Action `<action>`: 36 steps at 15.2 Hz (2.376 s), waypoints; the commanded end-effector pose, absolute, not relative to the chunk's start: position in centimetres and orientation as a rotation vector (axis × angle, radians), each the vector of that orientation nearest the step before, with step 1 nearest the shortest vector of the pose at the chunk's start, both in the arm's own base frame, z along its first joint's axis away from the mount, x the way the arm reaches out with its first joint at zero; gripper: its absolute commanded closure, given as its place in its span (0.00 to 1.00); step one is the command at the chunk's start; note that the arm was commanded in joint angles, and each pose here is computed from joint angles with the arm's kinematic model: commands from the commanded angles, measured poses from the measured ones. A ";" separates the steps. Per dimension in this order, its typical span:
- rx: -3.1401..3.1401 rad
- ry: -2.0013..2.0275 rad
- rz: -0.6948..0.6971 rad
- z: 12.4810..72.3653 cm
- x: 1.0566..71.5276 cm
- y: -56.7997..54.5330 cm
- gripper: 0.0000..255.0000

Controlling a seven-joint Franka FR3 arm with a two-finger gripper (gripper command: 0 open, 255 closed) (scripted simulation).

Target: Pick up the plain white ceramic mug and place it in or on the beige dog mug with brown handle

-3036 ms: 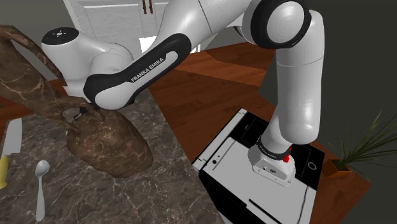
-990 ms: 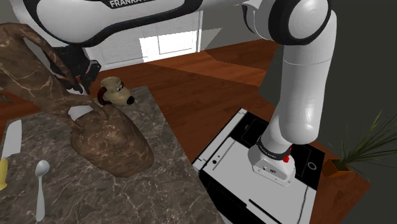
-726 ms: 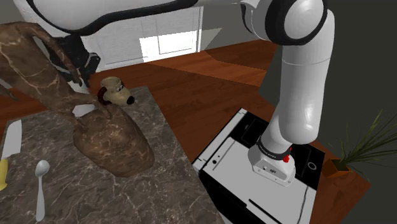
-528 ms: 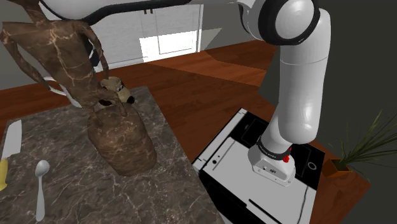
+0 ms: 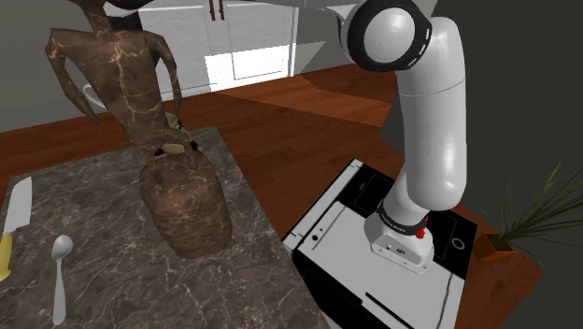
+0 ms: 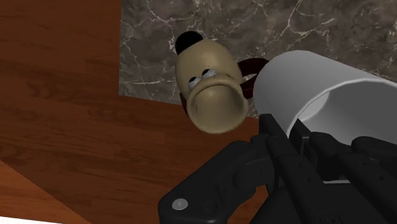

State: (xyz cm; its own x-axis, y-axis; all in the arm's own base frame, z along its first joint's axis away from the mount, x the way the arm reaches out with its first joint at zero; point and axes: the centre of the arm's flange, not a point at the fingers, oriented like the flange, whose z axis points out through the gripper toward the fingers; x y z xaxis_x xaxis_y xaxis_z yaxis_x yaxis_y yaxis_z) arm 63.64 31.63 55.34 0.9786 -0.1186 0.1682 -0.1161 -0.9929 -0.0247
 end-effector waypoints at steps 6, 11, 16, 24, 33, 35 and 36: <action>-3.110 0.183 -0.266 55.2 68.3 27.0 1.00; -3.110 0.183 -0.266 52.6 68.3 27.0 1.00; -3.110 0.183 -0.266 49.9 68.3 27.0 1.00; -3.110 0.183 -0.266 46.8 68.3 27.0 1.00; -3.110 0.183 -0.266 46.9 68.3 27.1 0.00; -3.110 0.183 -0.266 46.8 68.3 27.0 0.00; -3.110 0.183 -0.266 48.1 68.1 27.0 0.00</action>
